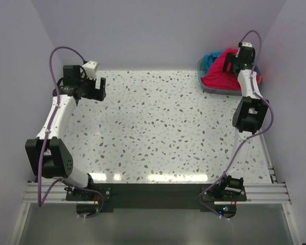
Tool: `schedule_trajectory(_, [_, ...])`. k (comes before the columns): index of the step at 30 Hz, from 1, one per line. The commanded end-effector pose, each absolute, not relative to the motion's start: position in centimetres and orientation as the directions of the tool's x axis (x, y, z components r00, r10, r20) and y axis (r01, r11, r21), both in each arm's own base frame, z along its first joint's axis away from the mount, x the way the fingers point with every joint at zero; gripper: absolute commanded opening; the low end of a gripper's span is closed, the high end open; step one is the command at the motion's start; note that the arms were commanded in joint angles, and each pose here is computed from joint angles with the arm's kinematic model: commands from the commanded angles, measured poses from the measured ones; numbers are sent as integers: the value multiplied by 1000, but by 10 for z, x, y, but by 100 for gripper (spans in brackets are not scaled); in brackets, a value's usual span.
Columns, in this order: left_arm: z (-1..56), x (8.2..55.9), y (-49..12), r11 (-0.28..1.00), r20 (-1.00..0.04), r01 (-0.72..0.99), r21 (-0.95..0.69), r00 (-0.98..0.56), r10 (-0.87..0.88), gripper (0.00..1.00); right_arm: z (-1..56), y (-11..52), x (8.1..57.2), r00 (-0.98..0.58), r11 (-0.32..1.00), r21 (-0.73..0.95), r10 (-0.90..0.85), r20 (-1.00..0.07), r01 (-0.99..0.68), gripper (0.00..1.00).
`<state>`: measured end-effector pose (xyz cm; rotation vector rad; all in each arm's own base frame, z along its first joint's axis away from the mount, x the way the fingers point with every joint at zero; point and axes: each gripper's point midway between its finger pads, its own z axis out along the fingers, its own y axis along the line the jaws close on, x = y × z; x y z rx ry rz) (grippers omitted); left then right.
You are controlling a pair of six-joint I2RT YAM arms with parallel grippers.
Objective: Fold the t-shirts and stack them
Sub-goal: Grab the tshirt from the pile
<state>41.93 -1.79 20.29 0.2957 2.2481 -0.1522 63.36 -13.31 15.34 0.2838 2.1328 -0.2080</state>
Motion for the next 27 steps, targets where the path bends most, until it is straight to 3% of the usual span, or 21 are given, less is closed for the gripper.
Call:
schedule_trajectory(1, [228,426,-13,964,-805,263,48,-561,193,100,188,-154,657,-383,934,-46,100,-918,355,99])
schedule_trajectory(9, [226,430,-7,969,-793,240,65,-576,196,100,138,-159,651,-462,924,-36,156,-873,381,95])
schedule_trajectory(10, [227,431,-7,969,-794,238,66,-575,196,100,130,-160,649,-476,923,-43,157,-865,382,85])
schedule_trajectory(12, [227,431,-8,969,-794,239,67,-575,197,100,123,-162,646,-496,922,-61,149,-856,382,79])
schedule_trajectory(15, [225,432,-7,970,-793,234,60,-580,188,100,121,-163,642,-511,926,-52,159,-845,374,56])
schedule_trajectory(16, [226,433,-8,970,-794,236,58,-578,188,100,123,-161,641,-511,928,-42,165,-844,370,40])
schedule_trajectory(18, [225,434,-8,971,-796,233,52,-578,181,100,137,-155,639,-508,942,-7,175,-844,336,23])
schedule_trajectory(19, [226,435,-10,971,-798,235,48,-576,179,100,144,-153,638,-504,945,-1,174,-846,327,6])
schedule_trajectory(20, [227,436,-10,971,-801,236,46,-572,177,100,159,-150,634,-493,947,16,182,-851,322,0])
schedule_trajectory(27, [240,442,-15,970,-824,241,23,-545,155,100,267,-115,603,-347,975,119,179,-920,188,0])
